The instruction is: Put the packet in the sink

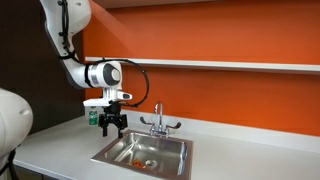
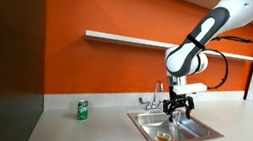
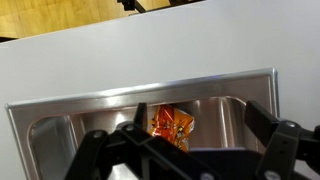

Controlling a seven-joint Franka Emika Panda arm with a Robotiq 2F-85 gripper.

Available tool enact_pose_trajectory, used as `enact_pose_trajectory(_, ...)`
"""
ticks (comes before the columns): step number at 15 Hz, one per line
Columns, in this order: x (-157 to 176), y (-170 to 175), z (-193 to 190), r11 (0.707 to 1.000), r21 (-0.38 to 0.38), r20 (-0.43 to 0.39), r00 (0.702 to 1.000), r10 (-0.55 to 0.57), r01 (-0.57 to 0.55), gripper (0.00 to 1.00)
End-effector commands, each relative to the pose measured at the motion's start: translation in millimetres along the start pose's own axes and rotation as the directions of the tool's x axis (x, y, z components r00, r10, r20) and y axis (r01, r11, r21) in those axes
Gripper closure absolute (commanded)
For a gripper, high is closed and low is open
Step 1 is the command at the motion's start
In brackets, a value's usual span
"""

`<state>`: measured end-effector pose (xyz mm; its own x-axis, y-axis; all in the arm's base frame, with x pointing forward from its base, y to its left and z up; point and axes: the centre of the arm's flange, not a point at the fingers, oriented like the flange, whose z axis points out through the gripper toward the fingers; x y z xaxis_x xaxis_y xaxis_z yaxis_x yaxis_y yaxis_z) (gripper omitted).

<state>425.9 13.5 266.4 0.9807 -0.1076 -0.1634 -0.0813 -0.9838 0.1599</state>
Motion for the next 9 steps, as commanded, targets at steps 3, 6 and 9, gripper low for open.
enact_pose_trajectory(3,-35.0,4.3,-29.2,1.000,-0.026,-0.008,1.000,0.015,-0.015,0.00)
enact_pose_trajectory(6,-45.2,7.3,-37.8,0.999,-0.033,-0.009,1.000,0.015,-0.016,0.00)
enact_pose_trajectory(9,-54.6,10.9,-43.1,0.999,-0.043,-0.005,1.000,0.015,-0.015,0.00)
